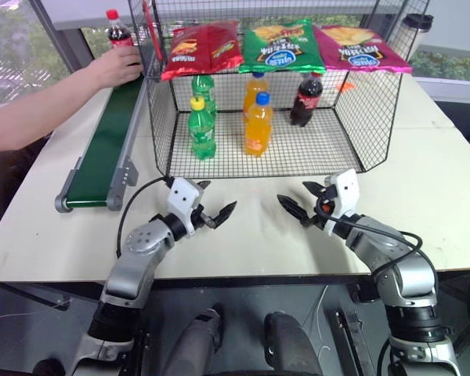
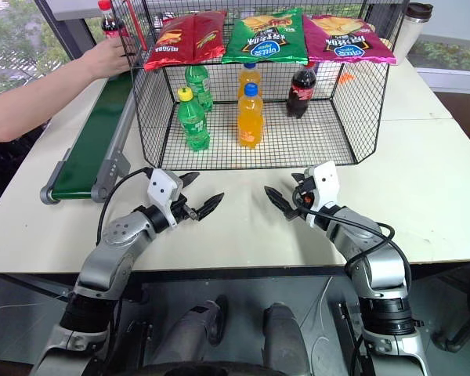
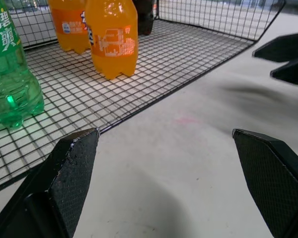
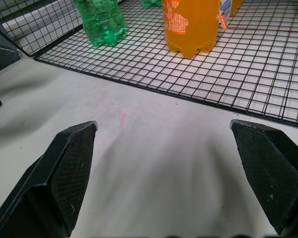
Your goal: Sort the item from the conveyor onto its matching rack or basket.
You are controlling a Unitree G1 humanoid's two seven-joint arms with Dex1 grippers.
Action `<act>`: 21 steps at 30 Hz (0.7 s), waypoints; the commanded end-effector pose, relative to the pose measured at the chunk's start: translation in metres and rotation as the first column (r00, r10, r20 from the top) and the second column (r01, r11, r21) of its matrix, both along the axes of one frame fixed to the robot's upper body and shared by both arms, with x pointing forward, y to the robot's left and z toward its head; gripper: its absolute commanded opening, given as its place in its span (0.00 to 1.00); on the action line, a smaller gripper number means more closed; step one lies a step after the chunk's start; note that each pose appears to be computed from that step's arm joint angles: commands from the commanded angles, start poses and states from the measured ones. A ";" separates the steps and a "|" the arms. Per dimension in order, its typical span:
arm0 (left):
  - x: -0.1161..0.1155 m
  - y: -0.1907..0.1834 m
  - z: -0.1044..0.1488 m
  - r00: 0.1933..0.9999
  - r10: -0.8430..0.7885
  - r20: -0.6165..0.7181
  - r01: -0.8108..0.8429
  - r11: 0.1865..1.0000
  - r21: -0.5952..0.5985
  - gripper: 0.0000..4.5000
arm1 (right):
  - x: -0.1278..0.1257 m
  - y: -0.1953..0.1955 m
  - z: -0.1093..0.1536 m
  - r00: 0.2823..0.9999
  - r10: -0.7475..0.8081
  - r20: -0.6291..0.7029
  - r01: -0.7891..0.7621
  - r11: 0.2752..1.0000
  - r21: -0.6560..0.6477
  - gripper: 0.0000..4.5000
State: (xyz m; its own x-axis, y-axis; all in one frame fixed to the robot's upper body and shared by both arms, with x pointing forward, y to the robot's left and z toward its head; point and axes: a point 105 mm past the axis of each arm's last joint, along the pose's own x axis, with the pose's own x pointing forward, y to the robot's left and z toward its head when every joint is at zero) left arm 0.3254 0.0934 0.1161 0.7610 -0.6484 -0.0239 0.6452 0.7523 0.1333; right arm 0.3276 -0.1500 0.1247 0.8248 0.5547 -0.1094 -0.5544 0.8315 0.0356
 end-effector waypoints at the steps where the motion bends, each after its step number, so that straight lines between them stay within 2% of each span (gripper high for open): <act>1: 0.002 0.001 0.013 0.998 0.004 0.059 -0.005 1.000 0.009 1.00 | -0.004 0.009 0.025 0.995 0.053 0.087 -0.054 0.999 0.007 0.99; 6: -0.007 0.000 0.022 0.998 -0.055 0.042 0.054 0.998 0.024 1.00 | -0.009 0.017 0.033 0.989 0.120 0.092 -0.121 0.993 0.005 0.99; 10: -0.010 0.012 0.044 0.996 -0.034 0.084 0.033 0.999 0.018 1.00 | -0.016 0.028 0.043 0.975 0.197 0.104 -0.198 0.980 0.001 0.99; 15: -0.001 0.060 0.079 0.970 0.207 0.130 -0.191 0.974 -0.124 1.00 | -0.028 0.046 0.063 0.935 0.303 0.185 -0.309 0.951 0.003 0.99; 17: 0.001 0.075 0.086 0.951 0.283 0.126 -0.259 0.950 -0.174 1.00 | -0.030 0.049 0.067 0.926 0.319 0.203 -0.327 0.945 0.006 0.99; 21: 0.004 0.120 0.100 0.860 0.501 0.095 -0.453 0.836 -0.310 1.00 | -0.030 0.056 0.072 0.911 0.346 0.224 -0.357 0.934 0.010 0.99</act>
State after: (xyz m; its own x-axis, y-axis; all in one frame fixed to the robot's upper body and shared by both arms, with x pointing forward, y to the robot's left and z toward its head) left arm 0.3330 0.1978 0.1961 0.9506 -0.2529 0.1800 0.2604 0.9653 -0.0189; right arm 0.3035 -0.1013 0.1796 0.6149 0.7882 0.0232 -0.7874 0.6154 -0.0366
